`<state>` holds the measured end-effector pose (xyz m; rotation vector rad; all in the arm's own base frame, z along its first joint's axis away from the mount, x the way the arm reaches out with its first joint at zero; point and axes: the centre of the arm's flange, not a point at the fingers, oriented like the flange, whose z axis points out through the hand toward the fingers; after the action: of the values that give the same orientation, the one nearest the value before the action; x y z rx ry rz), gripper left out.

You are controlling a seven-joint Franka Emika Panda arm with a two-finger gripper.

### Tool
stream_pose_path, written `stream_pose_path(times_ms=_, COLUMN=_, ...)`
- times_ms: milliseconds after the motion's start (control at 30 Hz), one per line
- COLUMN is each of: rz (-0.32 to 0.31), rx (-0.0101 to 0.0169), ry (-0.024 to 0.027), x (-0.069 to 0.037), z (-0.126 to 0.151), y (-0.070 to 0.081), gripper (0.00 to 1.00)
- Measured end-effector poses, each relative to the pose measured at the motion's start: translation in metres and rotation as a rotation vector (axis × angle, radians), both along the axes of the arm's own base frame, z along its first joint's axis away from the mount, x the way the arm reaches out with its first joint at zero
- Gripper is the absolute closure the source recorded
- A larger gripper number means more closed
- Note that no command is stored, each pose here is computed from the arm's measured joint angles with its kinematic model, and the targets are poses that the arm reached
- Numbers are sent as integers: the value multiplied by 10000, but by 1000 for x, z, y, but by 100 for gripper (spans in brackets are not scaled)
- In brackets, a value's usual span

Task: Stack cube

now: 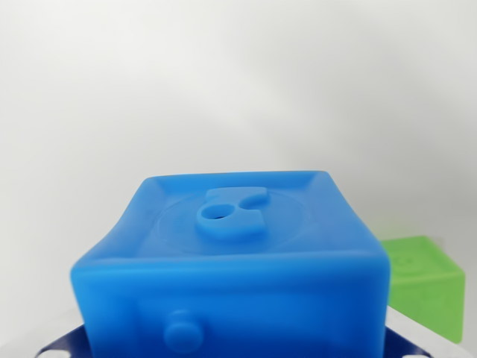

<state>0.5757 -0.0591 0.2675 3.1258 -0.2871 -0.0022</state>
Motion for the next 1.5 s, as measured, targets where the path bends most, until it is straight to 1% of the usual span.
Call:
stream_pose_path(times_ms=467, rz=320, rx=-4, ry=-32, x=-1, z=3, y=-29, gripper=100)
stream_pose_path(times_ms=1500, rz=983, rx=-12, ry=-30, x=-3, z=5, y=-89, gripper=100)
